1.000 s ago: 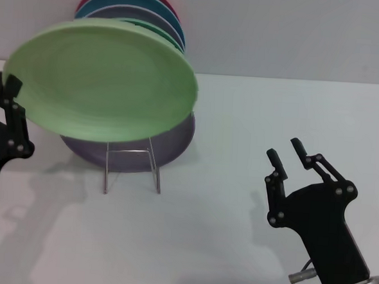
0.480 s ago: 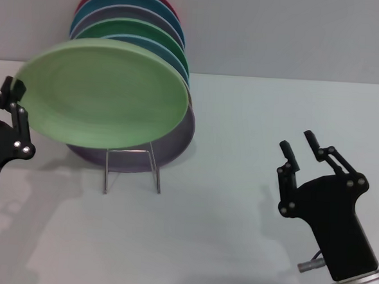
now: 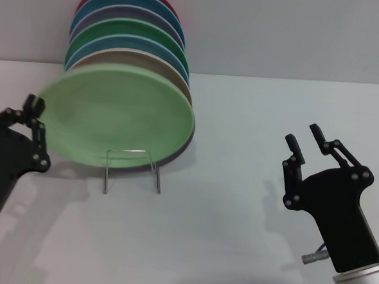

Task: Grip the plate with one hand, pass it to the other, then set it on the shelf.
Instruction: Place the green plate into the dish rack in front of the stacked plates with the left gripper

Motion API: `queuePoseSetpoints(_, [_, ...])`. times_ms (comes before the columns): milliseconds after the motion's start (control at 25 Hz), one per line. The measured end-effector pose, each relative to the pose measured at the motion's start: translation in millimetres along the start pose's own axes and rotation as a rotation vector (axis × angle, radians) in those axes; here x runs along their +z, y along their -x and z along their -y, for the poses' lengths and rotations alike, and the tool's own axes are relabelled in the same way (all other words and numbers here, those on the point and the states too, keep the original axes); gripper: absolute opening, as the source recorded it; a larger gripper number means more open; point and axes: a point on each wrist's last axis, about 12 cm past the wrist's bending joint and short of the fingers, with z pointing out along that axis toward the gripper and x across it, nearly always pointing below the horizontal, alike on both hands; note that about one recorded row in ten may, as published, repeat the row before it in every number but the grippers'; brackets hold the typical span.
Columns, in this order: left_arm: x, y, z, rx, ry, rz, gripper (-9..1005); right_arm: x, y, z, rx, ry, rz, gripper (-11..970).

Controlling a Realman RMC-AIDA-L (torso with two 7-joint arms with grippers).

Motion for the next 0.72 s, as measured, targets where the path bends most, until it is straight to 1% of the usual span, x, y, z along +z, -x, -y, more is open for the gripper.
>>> queuePoseSetpoints(120, [-0.6,-3.2,5.0,0.014,-0.026,-0.031,40,1.4,-0.6,0.3,0.000,0.000,0.002,276])
queuePoseSetpoints(320, [0.0,-7.5,9.4,0.015,-0.055,-0.070,42,3.3,-2.2,0.7,-0.005,0.004,0.005,276])
queuePoseSetpoints(720, [3.5,-12.1,12.2,0.013,-0.076,-0.107,46,4.9,-3.5,1.4,-0.011,0.008,0.007,278])
